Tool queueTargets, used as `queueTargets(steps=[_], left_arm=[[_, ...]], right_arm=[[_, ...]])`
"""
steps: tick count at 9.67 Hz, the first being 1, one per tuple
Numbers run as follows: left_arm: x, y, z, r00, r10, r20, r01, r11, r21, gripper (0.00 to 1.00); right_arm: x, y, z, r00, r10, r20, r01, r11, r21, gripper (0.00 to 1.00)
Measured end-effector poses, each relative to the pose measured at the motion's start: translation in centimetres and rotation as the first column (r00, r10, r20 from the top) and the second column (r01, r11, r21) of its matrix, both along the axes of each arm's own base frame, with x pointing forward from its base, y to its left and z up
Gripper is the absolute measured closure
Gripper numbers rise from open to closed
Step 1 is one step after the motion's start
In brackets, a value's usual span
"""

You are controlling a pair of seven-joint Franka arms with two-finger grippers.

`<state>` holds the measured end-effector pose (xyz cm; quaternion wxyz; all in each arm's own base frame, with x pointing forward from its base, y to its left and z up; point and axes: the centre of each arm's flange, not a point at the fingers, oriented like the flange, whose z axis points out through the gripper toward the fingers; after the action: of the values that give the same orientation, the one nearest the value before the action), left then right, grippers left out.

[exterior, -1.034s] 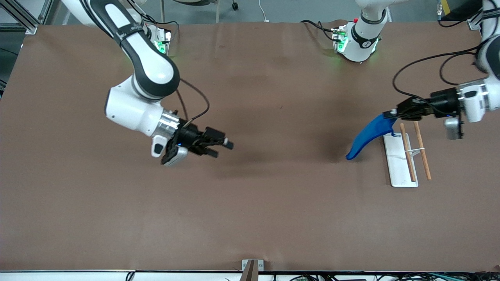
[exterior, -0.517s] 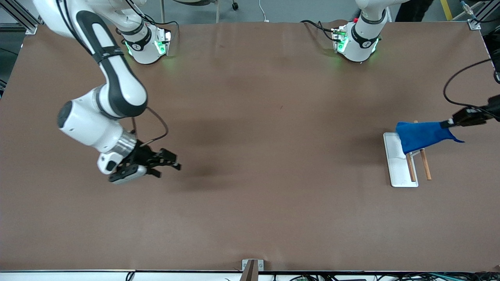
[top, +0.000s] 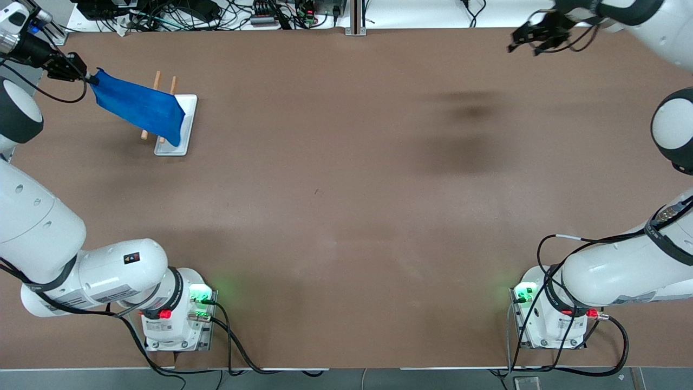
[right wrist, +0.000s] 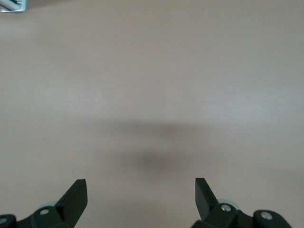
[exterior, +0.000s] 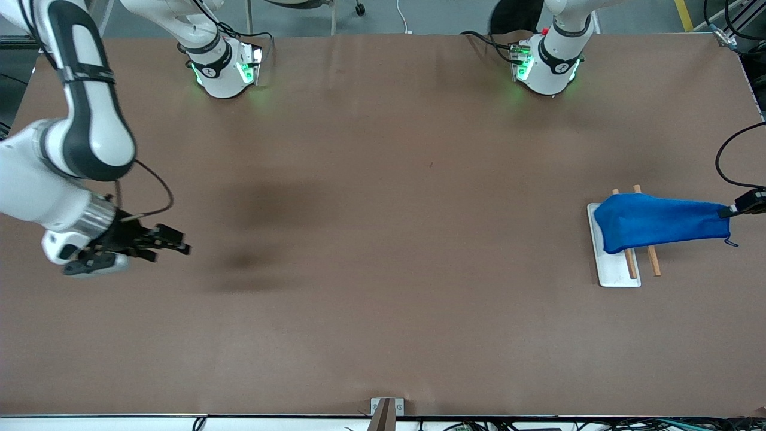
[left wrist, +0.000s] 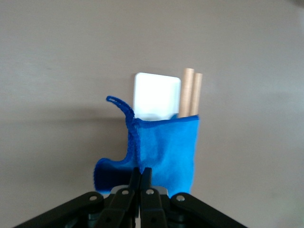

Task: Right arm passes towel to left arm to hang
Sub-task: 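Lower the towel over the wooden rods and open the left gripper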

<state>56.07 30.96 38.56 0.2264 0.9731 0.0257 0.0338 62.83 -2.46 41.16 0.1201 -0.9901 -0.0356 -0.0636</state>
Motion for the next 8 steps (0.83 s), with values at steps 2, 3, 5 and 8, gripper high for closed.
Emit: queueTargets(steps=[2,3,5,8], left_arm=[[-0.5,1.1,-0.5,1.000,-0.004,0.004,0.004,1.000,0.002,0.90],[-1.0,1.9,-0.7,1.000,-0.012,0.012,0.012,1.000,0.004,0.87],[-1.2,2.3,-0.5,1.000,-0.030,-0.001,0.030,0.999,0.033,0.57],[1.7,-3.5,3.2,0.997,-0.066,-0.044,0.071,0.988,0.135,0.15]], right_arm=[[-1.3,-3.4,3.4,1.000,-0.003,-0.021,0.001,0.998,-0.070,0.00],[-2.4,-4.2,5.1,0.998,-0.027,-0.049,0.023,0.995,-0.092,0.00],[-4.6,-4.5,8.7,0.989,-0.112,-0.092,0.099,0.985,-0.141,0.00],[-6.9,-3.5,14.2,0.987,-0.135,-0.087,0.120,0.980,-0.156,0.00]])
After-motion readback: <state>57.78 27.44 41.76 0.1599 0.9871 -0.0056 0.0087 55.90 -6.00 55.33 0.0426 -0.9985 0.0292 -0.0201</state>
